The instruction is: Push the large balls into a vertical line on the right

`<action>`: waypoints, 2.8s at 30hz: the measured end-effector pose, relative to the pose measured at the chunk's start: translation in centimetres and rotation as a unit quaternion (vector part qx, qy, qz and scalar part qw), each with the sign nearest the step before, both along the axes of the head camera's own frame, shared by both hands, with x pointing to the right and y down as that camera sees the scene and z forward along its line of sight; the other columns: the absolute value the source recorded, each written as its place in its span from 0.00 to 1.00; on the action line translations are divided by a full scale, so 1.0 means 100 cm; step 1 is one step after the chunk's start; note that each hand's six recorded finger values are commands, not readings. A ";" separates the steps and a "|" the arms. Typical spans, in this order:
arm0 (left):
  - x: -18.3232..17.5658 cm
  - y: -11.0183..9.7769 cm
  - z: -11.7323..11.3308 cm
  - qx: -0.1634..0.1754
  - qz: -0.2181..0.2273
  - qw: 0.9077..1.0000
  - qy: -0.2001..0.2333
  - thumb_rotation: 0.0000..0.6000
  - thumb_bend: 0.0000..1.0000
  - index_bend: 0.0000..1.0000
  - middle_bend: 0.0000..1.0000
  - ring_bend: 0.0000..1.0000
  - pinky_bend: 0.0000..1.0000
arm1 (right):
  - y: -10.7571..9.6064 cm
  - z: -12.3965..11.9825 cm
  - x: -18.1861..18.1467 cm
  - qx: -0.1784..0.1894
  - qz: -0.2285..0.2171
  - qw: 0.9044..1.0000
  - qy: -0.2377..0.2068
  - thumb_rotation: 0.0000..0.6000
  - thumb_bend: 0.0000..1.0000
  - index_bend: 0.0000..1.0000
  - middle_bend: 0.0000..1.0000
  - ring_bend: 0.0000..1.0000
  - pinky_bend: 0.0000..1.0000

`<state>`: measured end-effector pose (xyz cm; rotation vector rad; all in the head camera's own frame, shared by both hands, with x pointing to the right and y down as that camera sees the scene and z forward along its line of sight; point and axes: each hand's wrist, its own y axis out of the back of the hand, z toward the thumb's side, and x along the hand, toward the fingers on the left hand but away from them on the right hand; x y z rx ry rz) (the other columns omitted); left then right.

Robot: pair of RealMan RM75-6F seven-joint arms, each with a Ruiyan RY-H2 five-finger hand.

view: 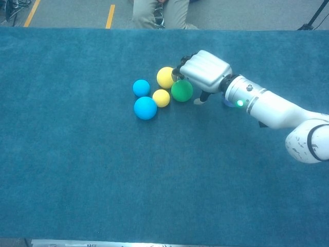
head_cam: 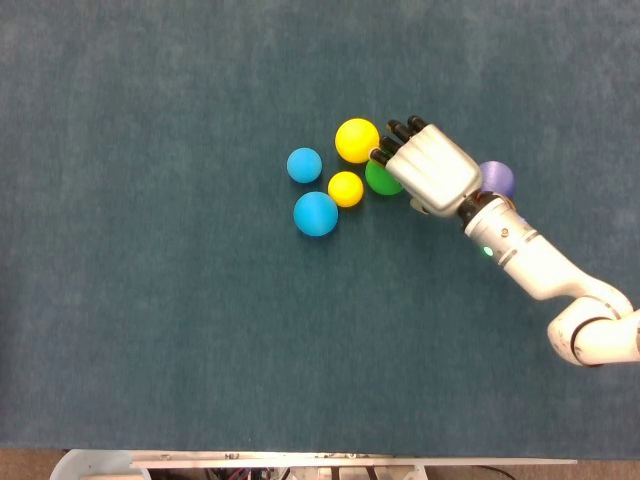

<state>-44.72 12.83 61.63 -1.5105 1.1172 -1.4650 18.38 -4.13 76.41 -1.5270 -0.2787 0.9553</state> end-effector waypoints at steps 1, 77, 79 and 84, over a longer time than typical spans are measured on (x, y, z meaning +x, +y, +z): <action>0.000 0.000 0.001 -0.002 0.000 1.000 0.001 1.00 0.40 0.32 0.18 0.24 0.31 | 0.000 0.001 0.000 0.000 0.000 1.000 0.001 1.00 0.00 0.35 0.40 0.22 0.32; -0.004 0.002 0.008 -0.020 -0.002 1.000 0.014 1.00 0.40 0.32 0.17 0.24 0.31 | -0.011 0.007 -0.007 0.009 0.016 1.000 -0.023 1.00 0.09 0.55 0.55 0.35 0.35; -0.004 0.002 0.008 -0.020 -0.002 1.000 0.014 1.00 0.40 0.32 0.17 0.24 0.31 | -0.012 0.006 -0.006 0.011 0.017 1.000 -0.024 1.00 0.10 0.55 0.55 0.35 0.35; -0.002 0.002 0.008 -0.021 -0.001 1.000 0.015 1.00 0.40 0.32 0.17 0.24 0.31 | -0.012 0.004 -0.002 0.010 0.018 1.000 -0.023 1.00 0.10 0.55 0.56 0.36 0.36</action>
